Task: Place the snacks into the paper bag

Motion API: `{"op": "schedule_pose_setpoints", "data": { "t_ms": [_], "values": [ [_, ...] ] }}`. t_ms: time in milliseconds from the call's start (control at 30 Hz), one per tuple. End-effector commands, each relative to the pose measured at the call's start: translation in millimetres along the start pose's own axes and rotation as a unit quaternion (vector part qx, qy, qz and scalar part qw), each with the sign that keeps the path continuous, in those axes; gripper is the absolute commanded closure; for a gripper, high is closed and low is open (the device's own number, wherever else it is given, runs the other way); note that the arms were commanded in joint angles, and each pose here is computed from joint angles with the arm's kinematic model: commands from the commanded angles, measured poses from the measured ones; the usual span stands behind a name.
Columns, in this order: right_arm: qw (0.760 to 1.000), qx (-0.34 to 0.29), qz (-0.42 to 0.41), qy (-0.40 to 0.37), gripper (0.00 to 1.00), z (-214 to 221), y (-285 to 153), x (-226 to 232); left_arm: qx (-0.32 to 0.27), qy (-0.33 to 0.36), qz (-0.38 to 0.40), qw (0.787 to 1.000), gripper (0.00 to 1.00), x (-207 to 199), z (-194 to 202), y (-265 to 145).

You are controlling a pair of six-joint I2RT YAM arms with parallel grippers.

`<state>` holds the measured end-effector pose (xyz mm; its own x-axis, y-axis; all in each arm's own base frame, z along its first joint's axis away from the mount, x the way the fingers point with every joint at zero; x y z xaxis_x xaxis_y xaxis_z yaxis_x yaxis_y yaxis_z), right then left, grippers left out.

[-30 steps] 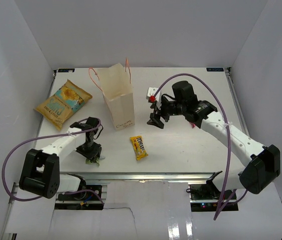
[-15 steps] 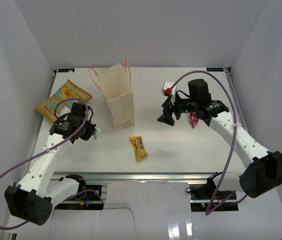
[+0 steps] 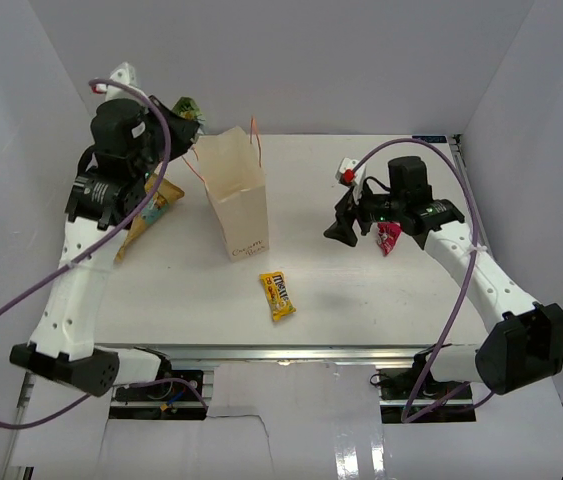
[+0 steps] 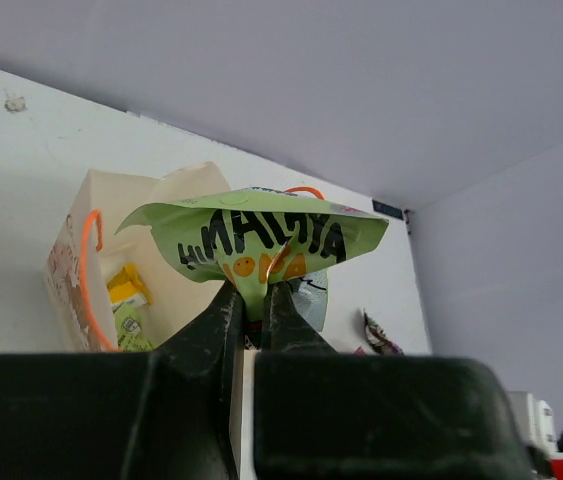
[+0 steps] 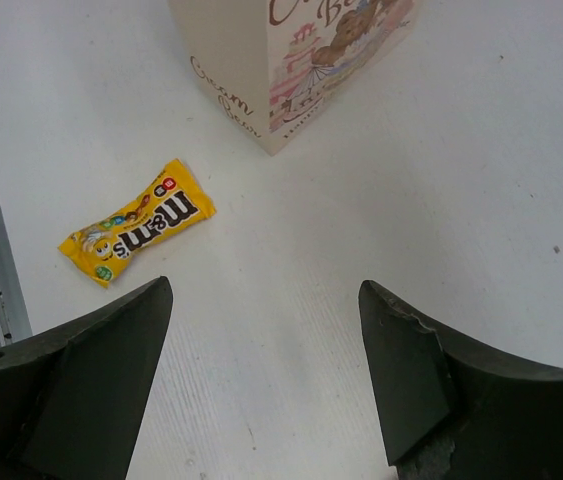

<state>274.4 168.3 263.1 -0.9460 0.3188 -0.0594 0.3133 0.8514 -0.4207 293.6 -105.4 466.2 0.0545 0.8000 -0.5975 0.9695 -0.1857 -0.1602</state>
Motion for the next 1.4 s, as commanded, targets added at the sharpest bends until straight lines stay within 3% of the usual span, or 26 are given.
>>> {"op": "schedule_pose_setpoints", "data": {
  "t_ms": [0,200,333,367,467,600,733,900,1033,1167,1233,1367],
  "values": [
    [1.000,-0.004,0.019,0.021,0.19,7.1,-7.2,-9.8,0.062,0.056,0.017,0.996,1.00,1.4,20.0,36.3],
    [0.997,0.002,0.054,0.053,0.19,22.7,-24.9,-24.3,0.113,0.061,-0.009,0.992,0.97,15.3,48.9,75.8],
    [0.994,0.014,0.077,0.072,0.19,34.7,-31.1,-32.8,0.138,0.061,0.000,0.989,0.75,14.3,60.0,86.6],
    [0.993,0.020,0.085,0.083,0.19,39.8,-32.7,-36.0,0.142,0.061,0.002,0.988,0.63,13.7,61.5,87.3],
    [0.987,0.039,0.112,0.113,0.19,52.3,-33.6,-46.2,0.150,0.064,0.013,0.987,0.51,10.6,63.3,89.0],
    [0.957,0.094,0.201,0.188,0.21,70.6,-32.9,-71.1,0.147,0.077,0.038,0.985,0.28,2.2,56.8,84.9],
    [0.914,0.186,0.284,0.222,0.27,103.5,-30.7,-98.7,0.138,0.099,0.094,0.981,0.26,-13.6,43.4,67.5],
    [0.891,0.258,0.307,0.214,0.28,137.9,-21.8,-118.4,0.113,0.098,0.154,0.977,0.26,-19.4,40.0,27.9],
    [0.869,0.291,0.331,0.226,0.30,152.8,-19.7,-126.1,0.103,0.066,0.191,0.974,0.22,-10.7,55.2,-8.1],
    [0.861,0.305,0.326,0.246,0.33,166.8,-14.6,-121.7,0.155,0.029,0.186,0.970,0.22,16.3,98.2,-26.3],
    [0.859,0.312,0.316,0.255,0.37,175.9,-9.6,-119.7,0.169,0.017,0.196,0.966,0.22,19.4,107.4,-36.7],
    [0.857,0.316,0.300,0.276,0.64,185.6,-2.4,-115.2,0.203,0.016,0.207,0.957,0.22,27.0,128.2,-44.0]
  ]
}}
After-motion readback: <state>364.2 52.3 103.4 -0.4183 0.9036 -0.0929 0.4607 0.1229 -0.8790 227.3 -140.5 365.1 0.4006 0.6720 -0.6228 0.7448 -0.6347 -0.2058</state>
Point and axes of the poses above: each gripper's point midway between its finger pads, its own y axis out along the fingers, its own x axis along the line the jaws close on, z = x × y, the point moved 7 cm from there along -y, back along the fingers, and after that the axes turned 2 degrees about -y, right-handed, at the moved point
